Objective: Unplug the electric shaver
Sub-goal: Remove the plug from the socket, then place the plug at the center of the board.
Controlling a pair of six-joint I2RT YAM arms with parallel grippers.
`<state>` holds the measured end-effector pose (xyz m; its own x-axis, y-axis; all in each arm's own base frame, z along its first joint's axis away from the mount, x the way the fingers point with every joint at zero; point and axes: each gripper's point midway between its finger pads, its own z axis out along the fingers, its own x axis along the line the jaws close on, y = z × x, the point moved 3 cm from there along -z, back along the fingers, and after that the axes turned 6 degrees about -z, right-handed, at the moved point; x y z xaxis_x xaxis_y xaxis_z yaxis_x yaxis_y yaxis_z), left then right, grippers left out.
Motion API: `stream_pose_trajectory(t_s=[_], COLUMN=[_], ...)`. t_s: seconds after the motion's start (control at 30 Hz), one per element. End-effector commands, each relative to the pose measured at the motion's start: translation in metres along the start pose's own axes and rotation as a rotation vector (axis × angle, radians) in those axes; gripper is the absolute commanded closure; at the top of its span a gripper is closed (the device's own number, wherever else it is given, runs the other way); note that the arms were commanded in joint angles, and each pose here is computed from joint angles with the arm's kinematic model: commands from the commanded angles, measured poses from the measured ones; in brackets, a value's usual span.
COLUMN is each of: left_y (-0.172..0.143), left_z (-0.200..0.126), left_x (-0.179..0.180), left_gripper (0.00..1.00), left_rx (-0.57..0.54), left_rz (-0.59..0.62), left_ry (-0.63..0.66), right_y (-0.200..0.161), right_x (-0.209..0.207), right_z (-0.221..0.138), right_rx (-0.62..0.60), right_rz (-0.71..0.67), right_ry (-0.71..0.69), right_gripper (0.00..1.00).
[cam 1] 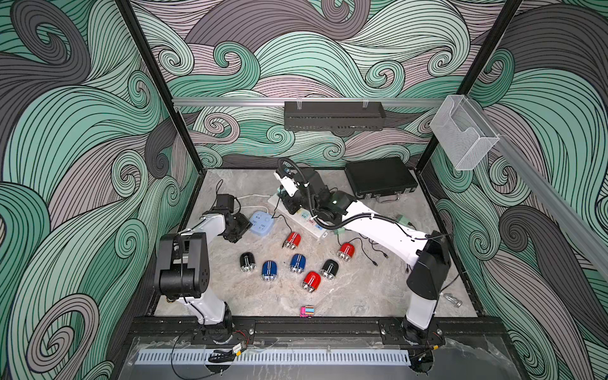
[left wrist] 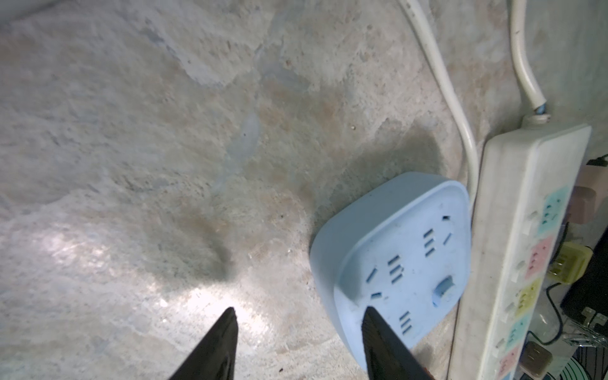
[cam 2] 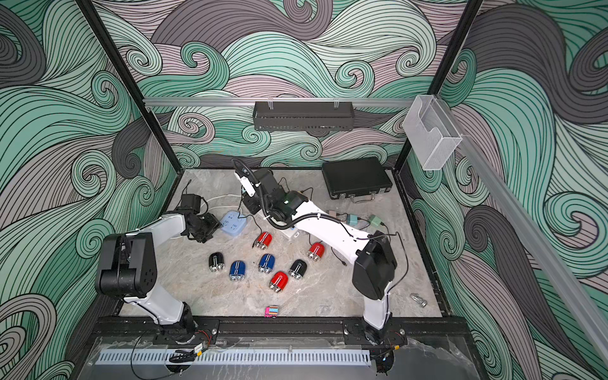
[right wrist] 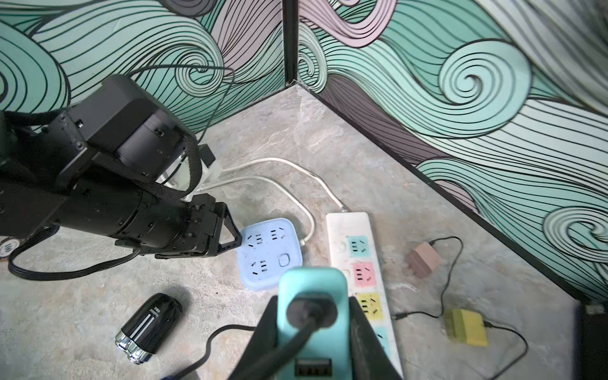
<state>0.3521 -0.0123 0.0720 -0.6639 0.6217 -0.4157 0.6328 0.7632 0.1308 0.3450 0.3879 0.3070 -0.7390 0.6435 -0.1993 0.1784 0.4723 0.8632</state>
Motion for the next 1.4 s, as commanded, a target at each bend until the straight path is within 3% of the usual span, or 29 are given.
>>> stream_pose_trajectory(t_s=[0.0,0.27,0.57,0.83,0.97,1.1,1.37], left_y=[0.006,0.004,-0.006,-0.016,-0.02,-0.024,-0.032], left_z=[-0.021,-0.038,-0.045,-0.035,-0.03,-0.025,-0.023], left_x=[-0.018,-0.038,-0.053,-0.061,-0.064,-0.065,-0.062], left_gripper=[0.4,0.39,0.4,0.39,0.39,0.39,0.39], left_rx=[-0.055,-0.104,-0.113,-0.089,-0.081,-0.07,-0.058], left_rz=[0.055,0.11,0.161,0.194,0.205,0.213,0.225], left_ry=[-0.019,-0.041,-0.057,-0.054,-0.053,-0.048,-0.049], right_y=[0.009,-0.012,-0.081,-0.152,-0.181,-0.208,-0.256], right_x=[-0.03,-0.071,-0.1,-0.098,-0.095,-0.094,-0.12], right_z=[-0.035,-0.108,-0.188,-0.234,-0.237,-0.215,-0.176], right_rx=[-0.043,-0.039,0.056,0.239,0.291,0.339,0.29], right_rz=[0.051,0.109,0.255,0.361,0.428,0.516,0.774], right_ry=[-0.101,-0.241,-0.392,-0.498,-0.517,-0.486,-0.434], right_gripper=[0.77,0.79,0.81,0.8,0.79,0.79,0.79])
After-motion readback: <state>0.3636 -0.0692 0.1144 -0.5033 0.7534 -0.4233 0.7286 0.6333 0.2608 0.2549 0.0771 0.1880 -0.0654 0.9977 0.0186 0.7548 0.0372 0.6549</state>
